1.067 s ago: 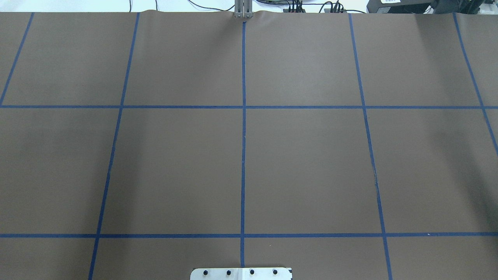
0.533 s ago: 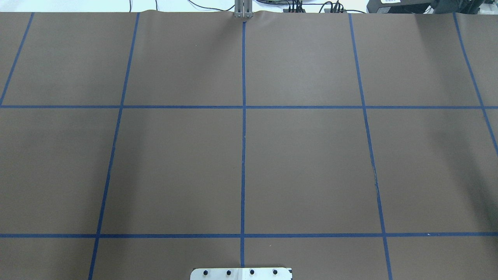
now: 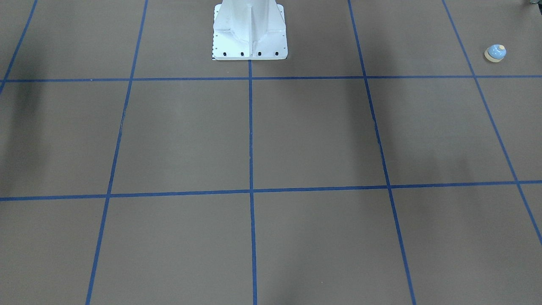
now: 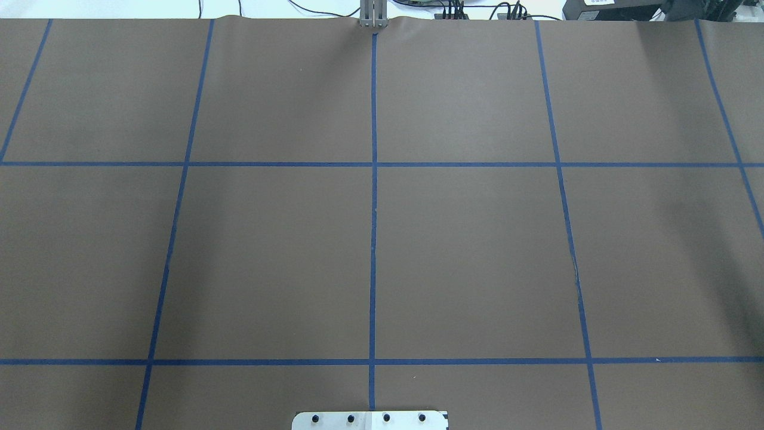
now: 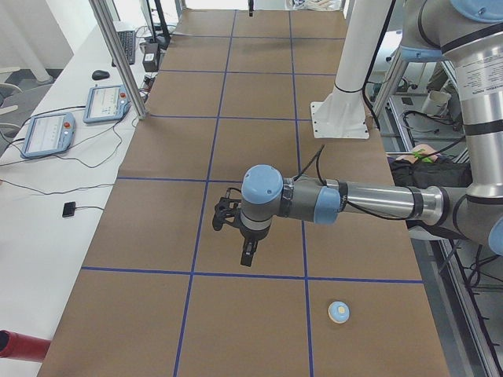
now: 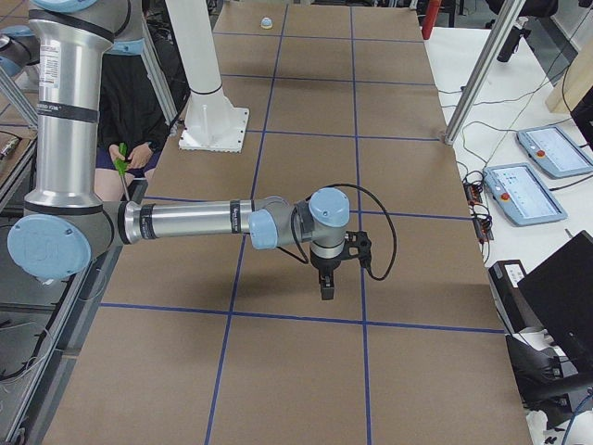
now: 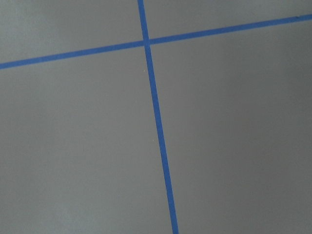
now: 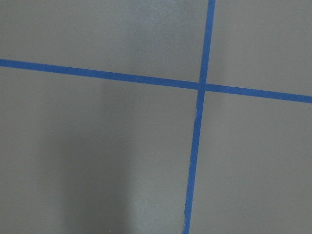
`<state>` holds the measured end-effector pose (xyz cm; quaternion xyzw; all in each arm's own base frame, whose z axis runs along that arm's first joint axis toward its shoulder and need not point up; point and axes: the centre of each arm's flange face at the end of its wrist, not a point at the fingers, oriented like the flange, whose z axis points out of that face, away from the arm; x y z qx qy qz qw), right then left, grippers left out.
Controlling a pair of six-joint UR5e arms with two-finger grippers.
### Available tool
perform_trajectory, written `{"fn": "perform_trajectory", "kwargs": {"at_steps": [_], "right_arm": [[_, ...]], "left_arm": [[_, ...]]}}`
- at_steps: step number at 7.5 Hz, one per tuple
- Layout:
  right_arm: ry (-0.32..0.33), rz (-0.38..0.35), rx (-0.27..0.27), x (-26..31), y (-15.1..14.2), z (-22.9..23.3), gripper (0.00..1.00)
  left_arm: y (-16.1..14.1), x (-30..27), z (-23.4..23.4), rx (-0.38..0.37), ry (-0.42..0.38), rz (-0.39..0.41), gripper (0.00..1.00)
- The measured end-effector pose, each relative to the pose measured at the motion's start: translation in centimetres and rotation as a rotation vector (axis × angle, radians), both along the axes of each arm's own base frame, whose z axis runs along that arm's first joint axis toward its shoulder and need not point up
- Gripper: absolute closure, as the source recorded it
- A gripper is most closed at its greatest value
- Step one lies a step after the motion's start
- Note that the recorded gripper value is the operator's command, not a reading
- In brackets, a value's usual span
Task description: Place and press bell with both arms
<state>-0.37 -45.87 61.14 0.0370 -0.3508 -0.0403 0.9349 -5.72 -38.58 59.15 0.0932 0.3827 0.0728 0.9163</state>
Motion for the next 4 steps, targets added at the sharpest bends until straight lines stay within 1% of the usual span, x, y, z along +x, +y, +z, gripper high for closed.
{"fn": "perform_trajectory", "kwargs": {"at_steps": [2,3,4], "right_arm": [[0.000,0.001,0.000,0.0,0.0,0.0,0.00],[0.000,0.002,0.001,0.0,-0.1,-0.1,0.00],[0.001,0.001,0.000,0.0,-0.1,0.0,0.00]], "left_arm": [[-0.6,1.8,-0.5,0.020,0.013,0.042,0.00],[-0.5,3.2,-0.3,0.012,0.020,0.078,0.00],[0.3,4.6,0.5,-0.009,0.021,0.117,0.00]]}}
